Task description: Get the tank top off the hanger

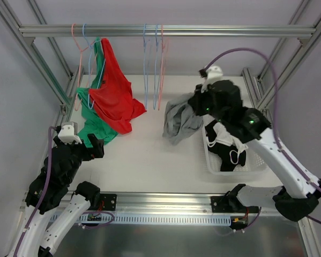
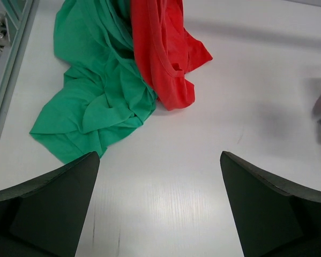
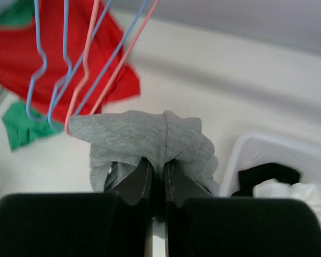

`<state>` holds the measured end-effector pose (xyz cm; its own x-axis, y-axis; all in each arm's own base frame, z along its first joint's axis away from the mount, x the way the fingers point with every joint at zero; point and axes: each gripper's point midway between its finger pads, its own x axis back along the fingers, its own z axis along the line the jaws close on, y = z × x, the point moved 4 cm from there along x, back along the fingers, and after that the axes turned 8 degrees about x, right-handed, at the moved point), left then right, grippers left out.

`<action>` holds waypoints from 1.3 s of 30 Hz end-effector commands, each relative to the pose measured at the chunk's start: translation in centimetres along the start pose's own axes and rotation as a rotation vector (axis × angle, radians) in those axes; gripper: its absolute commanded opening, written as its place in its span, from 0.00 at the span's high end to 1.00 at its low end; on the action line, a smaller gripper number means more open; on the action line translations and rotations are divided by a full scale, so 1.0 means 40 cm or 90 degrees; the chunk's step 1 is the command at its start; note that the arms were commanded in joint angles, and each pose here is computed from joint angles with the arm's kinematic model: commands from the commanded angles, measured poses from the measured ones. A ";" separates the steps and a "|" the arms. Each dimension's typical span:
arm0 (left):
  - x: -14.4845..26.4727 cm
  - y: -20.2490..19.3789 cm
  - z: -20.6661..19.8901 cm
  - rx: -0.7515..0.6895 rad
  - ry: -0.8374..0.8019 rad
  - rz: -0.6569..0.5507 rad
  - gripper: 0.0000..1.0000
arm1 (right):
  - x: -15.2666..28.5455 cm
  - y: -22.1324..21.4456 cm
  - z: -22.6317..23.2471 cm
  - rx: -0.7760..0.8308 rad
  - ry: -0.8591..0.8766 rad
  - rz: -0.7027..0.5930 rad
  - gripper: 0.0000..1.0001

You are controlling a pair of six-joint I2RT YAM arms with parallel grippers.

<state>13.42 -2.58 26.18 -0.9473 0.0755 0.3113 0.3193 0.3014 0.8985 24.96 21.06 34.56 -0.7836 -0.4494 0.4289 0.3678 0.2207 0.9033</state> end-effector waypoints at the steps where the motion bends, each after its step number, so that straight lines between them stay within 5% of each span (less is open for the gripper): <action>1: -0.006 0.028 -0.006 0.013 -0.001 -0.039 0.01 | 0.128 0.073 -0.130 0.027 -0.125 -0.009 1.00; 6: -0.004 0.026 -0.005 0.015 -0.004 -0.042 0.01 | 0.250 0.184 -0.272 0.029 -0.253 -0.072 1.00; 12: 0.005 0.029 -0.002 0.021 -0.008 -0.053 0.01 | 0.279 0.119 -0.370 -0.006 -0.331 -0.060 1.00; 19: 0.000 0.026 -0.008 0.019 -0.013 -0.047 0.01 | 0.124 -0.199 -0.403 -0.122 -0.313 0.031 1.00; 26: 0.005 0.036 -0.009 0.023 -0.013 -0.053 0.01 | 0.026 -0.552 -0.449 -0.297 -0.368 0.211 1.00; 33: 0.034 0.152 -0.070 0.034 -0.039 -0.050 0.01 | -0.079 -0.655 -0.467 -0.359 -0.355 0.358 1.00; 39: 0.083 0.339 -0.142 0.036 -0.063 -0.085 0.01 | -0.111 -0.702 -0.486 -0.459 -0.450 0.329 1.00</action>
<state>15.08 -3.78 37.74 -0.9705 0.1162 0.2112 0.2390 0.3497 0.9059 26.62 0.22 7.83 -0.4393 0.1401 0.8874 0.8442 -0.2734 0.4611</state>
